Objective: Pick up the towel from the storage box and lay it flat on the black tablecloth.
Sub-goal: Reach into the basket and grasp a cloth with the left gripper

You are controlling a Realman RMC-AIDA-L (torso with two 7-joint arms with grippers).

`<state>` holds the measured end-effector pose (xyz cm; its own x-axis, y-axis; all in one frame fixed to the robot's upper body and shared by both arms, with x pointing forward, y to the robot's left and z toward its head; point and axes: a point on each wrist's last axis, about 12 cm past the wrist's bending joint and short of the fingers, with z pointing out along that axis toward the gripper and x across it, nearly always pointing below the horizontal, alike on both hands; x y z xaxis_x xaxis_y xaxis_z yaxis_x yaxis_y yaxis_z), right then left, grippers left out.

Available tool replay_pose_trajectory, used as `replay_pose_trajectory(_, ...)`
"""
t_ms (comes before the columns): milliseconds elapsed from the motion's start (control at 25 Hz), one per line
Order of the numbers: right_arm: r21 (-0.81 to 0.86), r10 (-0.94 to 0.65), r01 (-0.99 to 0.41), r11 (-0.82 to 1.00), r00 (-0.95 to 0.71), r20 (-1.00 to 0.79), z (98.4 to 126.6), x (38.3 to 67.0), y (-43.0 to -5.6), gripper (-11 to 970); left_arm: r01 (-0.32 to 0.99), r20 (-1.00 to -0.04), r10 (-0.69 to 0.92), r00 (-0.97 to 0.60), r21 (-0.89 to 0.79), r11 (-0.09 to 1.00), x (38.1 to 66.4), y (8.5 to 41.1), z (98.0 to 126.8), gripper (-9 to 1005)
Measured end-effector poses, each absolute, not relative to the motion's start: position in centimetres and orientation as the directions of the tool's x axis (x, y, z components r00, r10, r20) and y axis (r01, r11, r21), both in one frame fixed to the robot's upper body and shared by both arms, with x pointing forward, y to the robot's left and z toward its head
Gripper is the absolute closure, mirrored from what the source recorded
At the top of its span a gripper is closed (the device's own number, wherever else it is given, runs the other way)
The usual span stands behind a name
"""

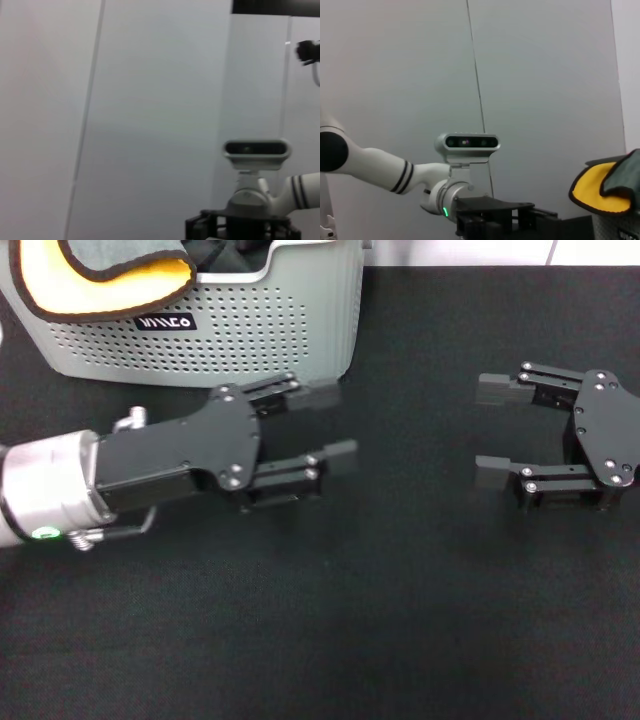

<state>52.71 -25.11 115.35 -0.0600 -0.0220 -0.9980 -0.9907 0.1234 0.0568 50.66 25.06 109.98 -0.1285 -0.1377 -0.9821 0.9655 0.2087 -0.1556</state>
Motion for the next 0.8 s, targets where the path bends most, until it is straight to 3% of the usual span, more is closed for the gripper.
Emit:
replay_pose_trajectory(200, 0.067, -0.025, -0.984, 0.164, -0.072, -0.997, 114.9, 52.9, -25.5, 122, 0.855, -0.972, -0.208, -0.107, -0.197, 0.480, 49.2, 31.2, 109.2, 267)
replay_pose_trajectory(440, 0.062, -0.014, -0.978, 0.200, -0.066, -0.998, 114.4, 53.1, -25.9, 122, 0.647, -0.963, -0.267, -0.039, -0.228, 0.727, 48.8, 34.5, 107.8, 266)
replay_pose_trajectory(800, 0.056, -0.018, -0.977, 0.205, -0.061, -0.998, 114.4, 53.1, -26.1, 122, 0.450, -0.952, -0.302, -0.056, -0.294, 0.843, 48.2, 38.3, 107.1, 281)
